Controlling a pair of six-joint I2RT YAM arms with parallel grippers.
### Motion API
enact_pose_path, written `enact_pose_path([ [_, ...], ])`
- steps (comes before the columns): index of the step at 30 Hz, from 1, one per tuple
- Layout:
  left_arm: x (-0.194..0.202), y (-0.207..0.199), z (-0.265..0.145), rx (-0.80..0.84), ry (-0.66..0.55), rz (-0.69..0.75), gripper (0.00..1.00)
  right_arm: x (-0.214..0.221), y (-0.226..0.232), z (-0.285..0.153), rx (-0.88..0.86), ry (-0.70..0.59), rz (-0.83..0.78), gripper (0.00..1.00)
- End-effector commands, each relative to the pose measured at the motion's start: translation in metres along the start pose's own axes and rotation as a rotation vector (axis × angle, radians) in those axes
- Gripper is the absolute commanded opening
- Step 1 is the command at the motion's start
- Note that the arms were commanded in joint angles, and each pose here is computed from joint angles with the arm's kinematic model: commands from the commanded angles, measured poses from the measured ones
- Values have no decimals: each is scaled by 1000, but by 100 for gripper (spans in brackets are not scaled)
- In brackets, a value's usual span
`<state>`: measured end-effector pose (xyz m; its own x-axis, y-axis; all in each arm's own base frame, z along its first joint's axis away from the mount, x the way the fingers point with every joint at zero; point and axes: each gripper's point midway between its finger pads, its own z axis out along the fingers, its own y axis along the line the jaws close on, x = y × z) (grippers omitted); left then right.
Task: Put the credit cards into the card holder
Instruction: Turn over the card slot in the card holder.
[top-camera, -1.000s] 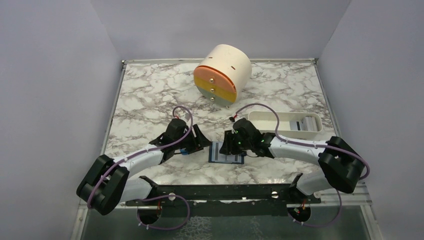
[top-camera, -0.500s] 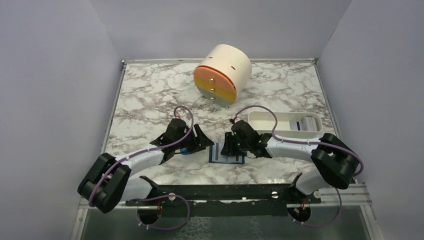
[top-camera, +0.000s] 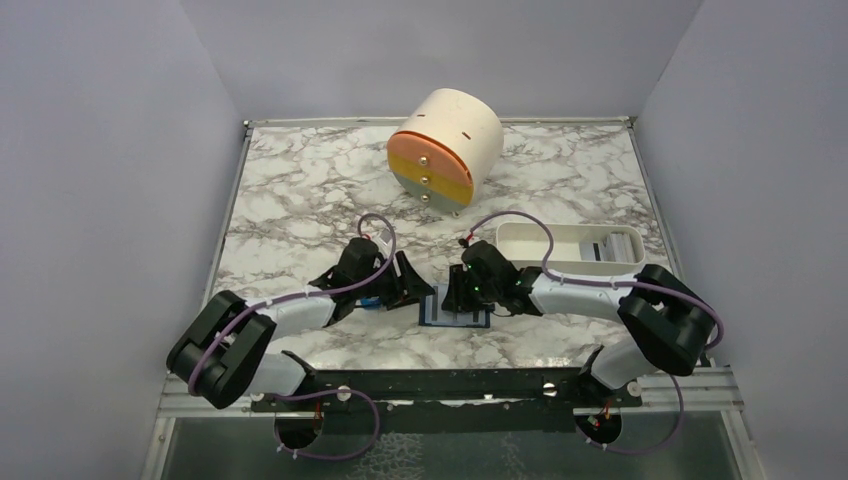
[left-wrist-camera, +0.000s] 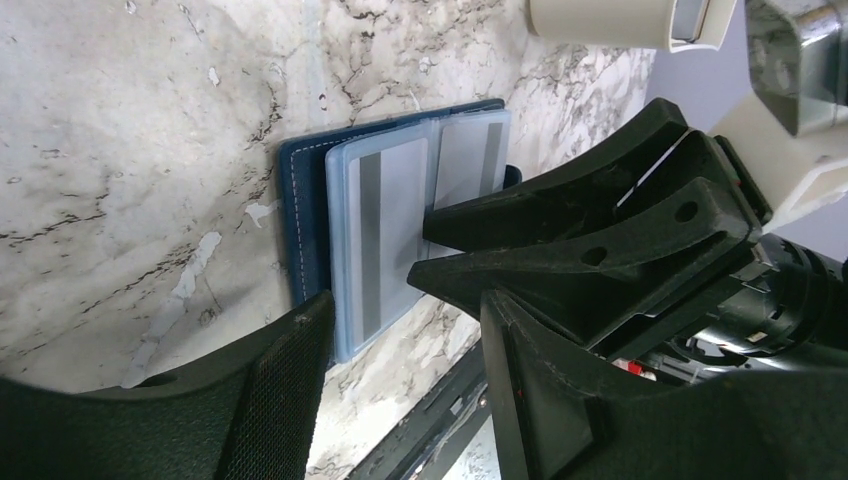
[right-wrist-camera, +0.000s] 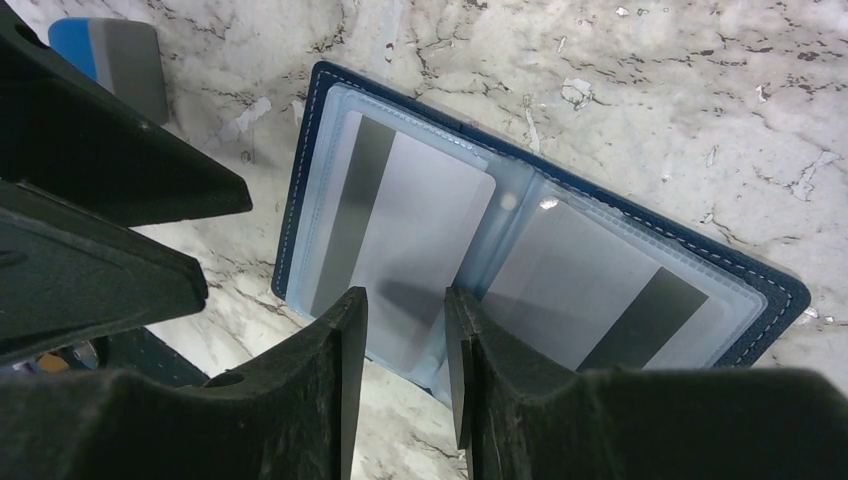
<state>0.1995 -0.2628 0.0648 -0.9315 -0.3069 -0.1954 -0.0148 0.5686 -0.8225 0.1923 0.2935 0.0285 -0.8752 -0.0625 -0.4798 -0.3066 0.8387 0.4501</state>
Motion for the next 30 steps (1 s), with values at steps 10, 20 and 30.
enact_pose_path([
  [10, 4, -13, 14, 47, 38, 44, 58, 15, -12, 10, 18, 24, -15, 28],
  [20, 2, -21, 10, 65, 9, 47, 58, 16, -13, 10, 21, 26, -22, 27],
  [30, -1, -23, 8, 66, -14, 50, 58, 16, -14, 10, 23, 23, -23, 27],
])
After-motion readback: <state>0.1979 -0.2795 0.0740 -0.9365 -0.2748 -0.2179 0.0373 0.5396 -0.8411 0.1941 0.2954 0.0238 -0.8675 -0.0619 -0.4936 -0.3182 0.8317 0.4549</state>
